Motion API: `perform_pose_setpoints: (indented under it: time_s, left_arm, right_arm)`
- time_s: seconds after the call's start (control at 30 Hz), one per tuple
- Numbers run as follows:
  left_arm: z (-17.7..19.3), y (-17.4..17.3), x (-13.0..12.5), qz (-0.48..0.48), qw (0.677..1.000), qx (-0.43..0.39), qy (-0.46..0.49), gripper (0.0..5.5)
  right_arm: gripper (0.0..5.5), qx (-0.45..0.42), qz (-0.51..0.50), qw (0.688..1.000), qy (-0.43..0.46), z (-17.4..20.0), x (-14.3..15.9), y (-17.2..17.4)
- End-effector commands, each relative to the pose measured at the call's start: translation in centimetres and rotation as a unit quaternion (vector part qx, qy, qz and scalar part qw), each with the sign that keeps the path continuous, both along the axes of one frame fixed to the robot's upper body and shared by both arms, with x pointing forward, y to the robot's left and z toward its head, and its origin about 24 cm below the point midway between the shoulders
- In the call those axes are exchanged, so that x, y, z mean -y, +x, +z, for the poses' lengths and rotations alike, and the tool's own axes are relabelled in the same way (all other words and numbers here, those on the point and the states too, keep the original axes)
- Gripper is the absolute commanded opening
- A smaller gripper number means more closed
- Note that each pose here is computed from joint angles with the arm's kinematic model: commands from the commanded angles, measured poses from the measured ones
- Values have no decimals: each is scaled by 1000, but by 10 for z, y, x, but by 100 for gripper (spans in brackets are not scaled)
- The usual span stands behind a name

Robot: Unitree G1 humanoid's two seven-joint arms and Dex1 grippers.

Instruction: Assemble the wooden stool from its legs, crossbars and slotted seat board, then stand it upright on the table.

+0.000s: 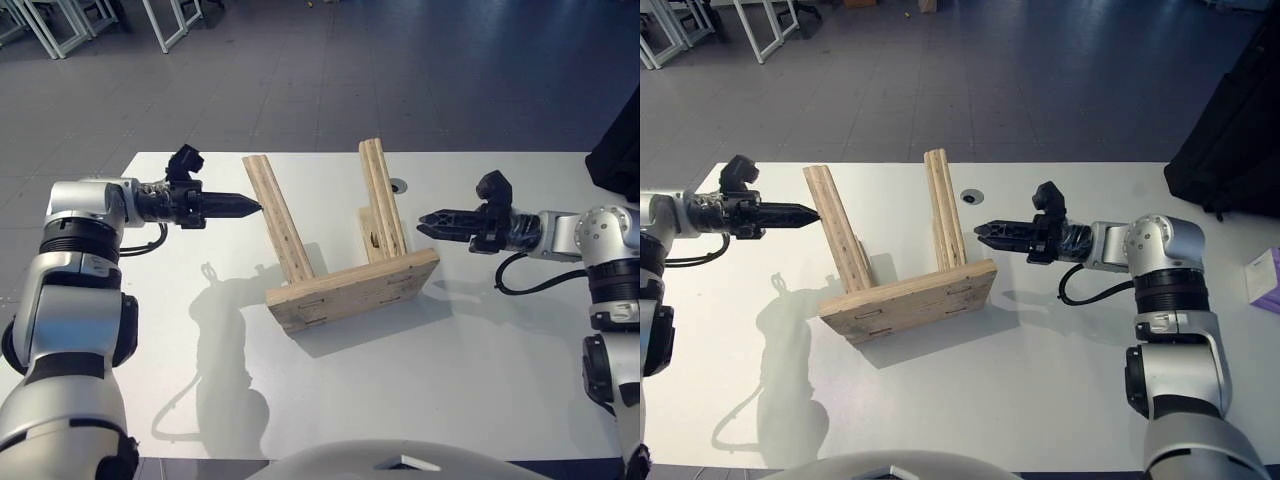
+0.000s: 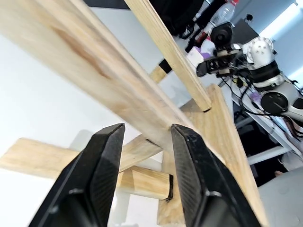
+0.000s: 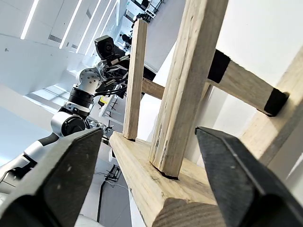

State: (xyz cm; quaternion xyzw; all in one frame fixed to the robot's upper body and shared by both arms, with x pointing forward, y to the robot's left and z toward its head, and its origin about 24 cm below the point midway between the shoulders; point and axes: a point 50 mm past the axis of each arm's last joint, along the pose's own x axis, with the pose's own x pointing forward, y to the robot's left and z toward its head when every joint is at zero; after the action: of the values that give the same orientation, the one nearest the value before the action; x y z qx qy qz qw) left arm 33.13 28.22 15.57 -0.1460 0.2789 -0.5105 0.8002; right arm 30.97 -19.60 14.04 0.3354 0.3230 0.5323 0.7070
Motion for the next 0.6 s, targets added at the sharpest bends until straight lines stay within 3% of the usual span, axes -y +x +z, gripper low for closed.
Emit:
perform_pose_setpoints:
  time_s: [0.03,0.17,0.27,0.37,0.47,0.6]
  left_arm:
    - [2,-5,-19,24,999,9,29,180]
    - [11,-18,-41,46,997,17,51,204]
    - [18,-29,-39,1,995,71,71,261]
    - [-37,-62,-10,-56,971,131,193,308]
    - [-68,-100,5,-98,931,205,285,343]
    - [-64,-118,24,-145,919,245,274,343]
  right_arm:
    - [393,29,-29,999,-26,4,16,0]
    - [418,71,-55,993,-79,8,40,-3]
    - [484,142,-38,970,-193,1,55,-16]
    - [538,243,43,906,-343,-17,62,-32]
    - [545,323,142,849,-393,-29,56,-44]
    - [545,367,161,828,-392,-40,51,-46]
